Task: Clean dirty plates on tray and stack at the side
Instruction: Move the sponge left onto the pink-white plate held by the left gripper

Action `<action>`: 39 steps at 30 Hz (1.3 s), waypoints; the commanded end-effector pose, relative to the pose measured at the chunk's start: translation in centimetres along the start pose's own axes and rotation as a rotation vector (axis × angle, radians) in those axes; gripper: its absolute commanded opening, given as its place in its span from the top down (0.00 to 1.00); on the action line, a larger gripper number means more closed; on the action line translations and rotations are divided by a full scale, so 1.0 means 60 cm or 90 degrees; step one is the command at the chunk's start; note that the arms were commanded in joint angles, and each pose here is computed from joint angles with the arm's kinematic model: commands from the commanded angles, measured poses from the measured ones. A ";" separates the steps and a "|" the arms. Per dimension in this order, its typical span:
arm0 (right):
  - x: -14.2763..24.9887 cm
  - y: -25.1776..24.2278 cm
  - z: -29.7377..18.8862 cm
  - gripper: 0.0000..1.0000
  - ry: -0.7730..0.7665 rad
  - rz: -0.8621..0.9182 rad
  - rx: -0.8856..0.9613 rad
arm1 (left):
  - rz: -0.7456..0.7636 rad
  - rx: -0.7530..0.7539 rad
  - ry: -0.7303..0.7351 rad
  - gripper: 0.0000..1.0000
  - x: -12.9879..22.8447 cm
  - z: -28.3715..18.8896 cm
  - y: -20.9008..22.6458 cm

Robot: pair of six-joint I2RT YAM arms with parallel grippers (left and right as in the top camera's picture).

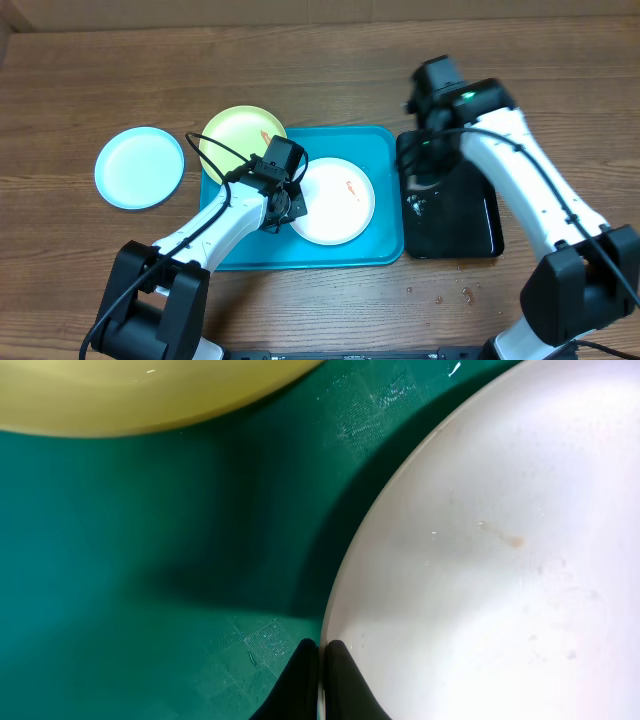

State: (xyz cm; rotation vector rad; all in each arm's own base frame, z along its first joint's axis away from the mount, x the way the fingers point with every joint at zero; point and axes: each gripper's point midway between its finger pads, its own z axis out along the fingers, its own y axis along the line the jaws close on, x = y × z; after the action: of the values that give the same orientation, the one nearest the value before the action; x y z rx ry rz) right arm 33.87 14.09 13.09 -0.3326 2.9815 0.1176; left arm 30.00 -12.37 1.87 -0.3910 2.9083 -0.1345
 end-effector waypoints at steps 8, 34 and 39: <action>-0.006 0.131 0.011 0.96 -0.034 -0.091 -0.041 | 0.011 0.002 0.006 0.96 0.001 0.003 -0.001; -0.024 0.159 0.168 0.96 0.028 -0.082 -0.039 | 0.012 0.002 0.006 0.96 0.002 0.003 -0.001; -0.022 0.158 0.181 0.96 0.035 -0.082 -0.035 | 0.012 0.001 0.006 0.96 0.002 0.003 0.000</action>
State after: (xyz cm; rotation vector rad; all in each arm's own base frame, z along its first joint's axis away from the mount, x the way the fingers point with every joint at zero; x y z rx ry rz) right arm 34.11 24.24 3.46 -0.5565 3.0014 0.1671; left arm 30.00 -12.37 1.87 -0.3910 2.9083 -0.1345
